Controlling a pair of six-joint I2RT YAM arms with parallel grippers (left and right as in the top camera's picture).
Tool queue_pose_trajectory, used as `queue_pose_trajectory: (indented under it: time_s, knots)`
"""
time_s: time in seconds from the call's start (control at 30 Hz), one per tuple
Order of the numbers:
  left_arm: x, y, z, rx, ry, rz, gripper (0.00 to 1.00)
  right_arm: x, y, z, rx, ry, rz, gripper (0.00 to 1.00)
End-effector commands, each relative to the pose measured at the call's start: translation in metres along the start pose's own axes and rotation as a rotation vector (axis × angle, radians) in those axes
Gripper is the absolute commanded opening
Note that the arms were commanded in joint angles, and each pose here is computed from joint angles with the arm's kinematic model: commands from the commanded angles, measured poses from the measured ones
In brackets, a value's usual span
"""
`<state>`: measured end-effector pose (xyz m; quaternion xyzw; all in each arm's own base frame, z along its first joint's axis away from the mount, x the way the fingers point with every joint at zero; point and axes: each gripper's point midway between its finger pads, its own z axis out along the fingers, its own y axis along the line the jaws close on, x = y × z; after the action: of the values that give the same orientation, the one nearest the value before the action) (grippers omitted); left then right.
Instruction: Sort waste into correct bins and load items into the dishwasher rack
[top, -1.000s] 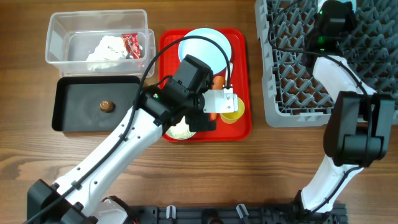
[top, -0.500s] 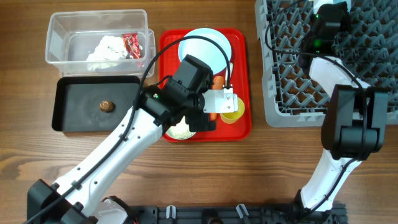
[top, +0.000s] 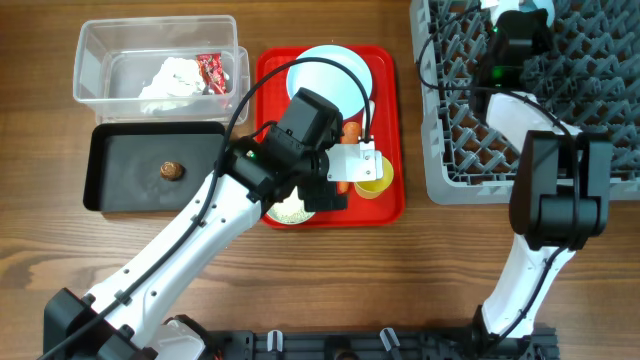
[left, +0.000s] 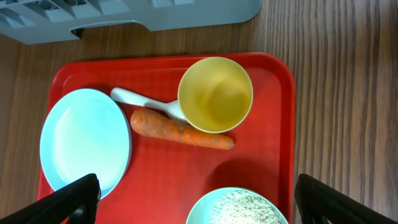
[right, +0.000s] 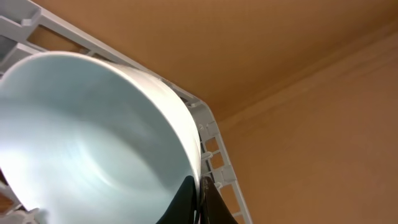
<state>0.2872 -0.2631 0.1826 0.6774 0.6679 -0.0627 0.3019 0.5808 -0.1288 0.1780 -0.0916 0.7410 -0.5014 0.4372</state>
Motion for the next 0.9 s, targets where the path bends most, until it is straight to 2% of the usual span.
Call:
queue_pose_trajectory:
  time_s: [0.0, 0.07, 0.1, 0.13, 0.2, 0.23, 0.27, 0.33, 0.57, 0.6, 0.63, 0.87]
  knots:
    - [-0.006, 0.001, -0.007, -0.010, -0.023, 0.006, 1.00, -0.005, 0.022, -0.010, -0.009, 0.012, -0.035, 0.04]
    - [-0.006, 0.001, -0.007, -0.010, -0.024, 0.006, 1.00, -0.012, 0.028, -0.015, -0.020, 0.000, -0.036, 0.06]
    - [-0.006, 0.000, -0.007, -0.009, -0.023, 0.006, 1.00, -0.014, 0.031, -0.020, -0.022, 0.005, -0.044, 0.30]
    - [-0.006, 0.001, -0.007, -0.010, -0.023, 0.006, 1.00, -0.015, 0.037, -0.026, -0.027, 0.019, -0.058, 0.45]
    - [-0.006, 0.000, -0.007, -0.009, -0.023, 0.006, 1.00, -0.017, 0.046, -0.032, -0.044, 0.028, -0.054, 0.50]
    - [-0.006, 0.000, -0.007, -0.009, -0.023, 0.006, 1.00, -0.017, 0.051, -0.035, -0.058, 0.030, -0.037, 0.57]
    - [-0.006, 0.000, -0.007, -0.008, -0.022, 0.005, 1.00, -0.017, 0.055, -0.037, -0.069, 0.035, 0.004, 0.59]
    - [-0.004, -0.002, -0.007, 0.000, -0.015, 0.004, 1.00, -0.016, 0.060, -0.040, -0.081, 0.044, 0.077, 0.69]
    - [-0.004, -0.002, -0.007, 0.002, -0.013, 0.002, 1.00, -0.019, 0.060, -0.044, -0.091, 0.048, 0.158, 0.85]
    - [-0.004, -0.002, -0.007, 0.002, -0.013, 0.001, 1.00, -0.022, 0.056, -0.045, -0.090, 0.046, 0.204, 0.95]
    - [-0.004, -0.002, -0.007, 0.001, -0.014, -0.010, 1.00, -0.024, 0.054, -0.046, -0.091, 0.044, 0.230, 1.00]
    - [0.007, 0.027, -0.026, -0.089, -0.050, -0.372, 1.00, -0.062, 0.040, -0.076, -0.342, -0.025, 0.462, 1.00]
